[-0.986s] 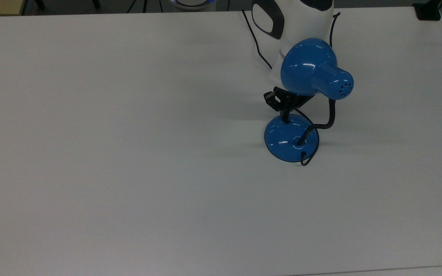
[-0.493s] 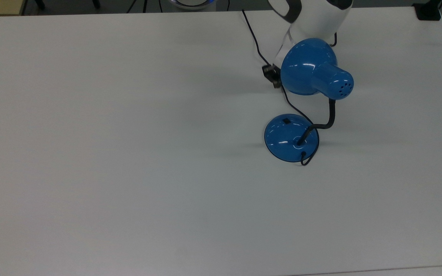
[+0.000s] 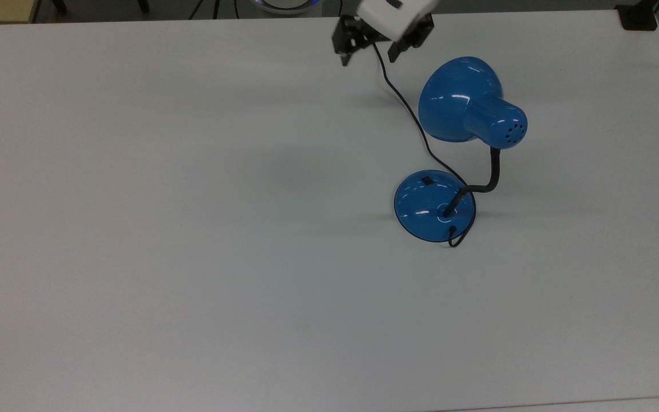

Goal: Turn off the lamp

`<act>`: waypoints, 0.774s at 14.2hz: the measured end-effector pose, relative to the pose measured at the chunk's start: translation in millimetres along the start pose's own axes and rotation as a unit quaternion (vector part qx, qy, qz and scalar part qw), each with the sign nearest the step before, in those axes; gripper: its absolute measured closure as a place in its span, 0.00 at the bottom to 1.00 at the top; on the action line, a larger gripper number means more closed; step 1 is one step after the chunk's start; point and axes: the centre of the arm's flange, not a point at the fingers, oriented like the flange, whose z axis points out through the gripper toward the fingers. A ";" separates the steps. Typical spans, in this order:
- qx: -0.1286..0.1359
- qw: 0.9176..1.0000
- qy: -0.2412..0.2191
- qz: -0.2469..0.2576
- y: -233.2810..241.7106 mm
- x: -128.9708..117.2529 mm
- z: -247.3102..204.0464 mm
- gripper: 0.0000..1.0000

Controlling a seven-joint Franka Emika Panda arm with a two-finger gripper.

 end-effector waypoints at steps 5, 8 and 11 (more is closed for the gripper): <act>0.030 0.992 0.046 0.117 135.0 -4.7 -54.6 0.00; 0.041 0.985 0.065 0.158 189.7 -9.5 -69.9 0.00; 0.052 0.980 0.076 0.177 210.3 -4.9 -77.7 0.00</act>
